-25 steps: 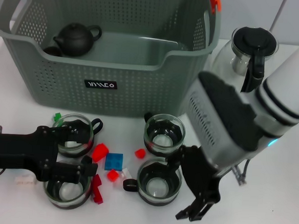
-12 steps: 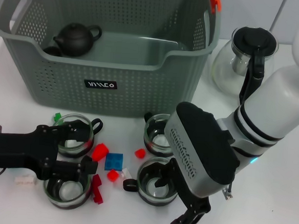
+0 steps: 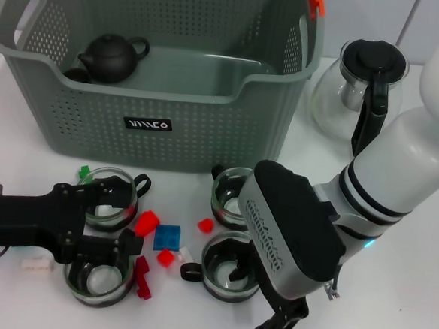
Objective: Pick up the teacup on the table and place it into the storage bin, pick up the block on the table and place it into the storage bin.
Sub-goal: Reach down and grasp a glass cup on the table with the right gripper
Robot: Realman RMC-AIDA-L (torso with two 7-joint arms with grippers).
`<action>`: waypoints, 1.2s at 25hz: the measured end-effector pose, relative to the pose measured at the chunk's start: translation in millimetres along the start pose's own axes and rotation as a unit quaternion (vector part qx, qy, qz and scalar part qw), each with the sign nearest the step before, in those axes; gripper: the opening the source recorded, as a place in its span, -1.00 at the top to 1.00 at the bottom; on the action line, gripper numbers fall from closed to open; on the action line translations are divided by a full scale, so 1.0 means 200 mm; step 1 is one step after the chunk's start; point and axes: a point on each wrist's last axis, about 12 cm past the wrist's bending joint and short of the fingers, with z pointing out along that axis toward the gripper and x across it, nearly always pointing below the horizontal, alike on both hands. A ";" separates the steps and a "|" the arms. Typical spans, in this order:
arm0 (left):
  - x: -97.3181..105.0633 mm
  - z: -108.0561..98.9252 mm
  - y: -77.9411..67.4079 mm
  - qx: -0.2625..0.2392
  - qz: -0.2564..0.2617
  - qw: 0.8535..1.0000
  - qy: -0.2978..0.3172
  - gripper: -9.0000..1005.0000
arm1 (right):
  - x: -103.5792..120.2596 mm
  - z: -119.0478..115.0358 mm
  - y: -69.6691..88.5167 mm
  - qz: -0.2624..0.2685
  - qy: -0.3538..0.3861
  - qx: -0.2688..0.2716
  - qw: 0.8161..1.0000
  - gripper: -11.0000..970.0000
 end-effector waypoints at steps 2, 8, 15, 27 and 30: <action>0.00 0.00 0.00 0.000 0.000 1.000 0.000 -0.80 | 0.00 0.00 0.00 -0.001 0.003 -0.004 1.000 -0.69; 0.00 0.00 0.00 0.000 0.001 1.000 0.000 -0.80 | 0.00 -0.01 0.00 0.014 0.014 -0.005 1.000 -0.50; -0.01 0.01 0.00 0.002 0.002 1.000 0.000 -0.80 | 0.00 -0.01 0.00 0.021 0.014 -0.007 1.000 -0.01; 0.00 0.00 0.00 0.001 -0.002 1.000 0.000 -0.80 | 0.00 -0.02 0.00 0.031 0.009 -0.006 0.999 0.73; 0.00 0.00 0.00 0.001 -0.003 1.000 0.000 -0.80 | 0.00 -0.02 0.00 0.032 0.010 -0.008 0.999 0.83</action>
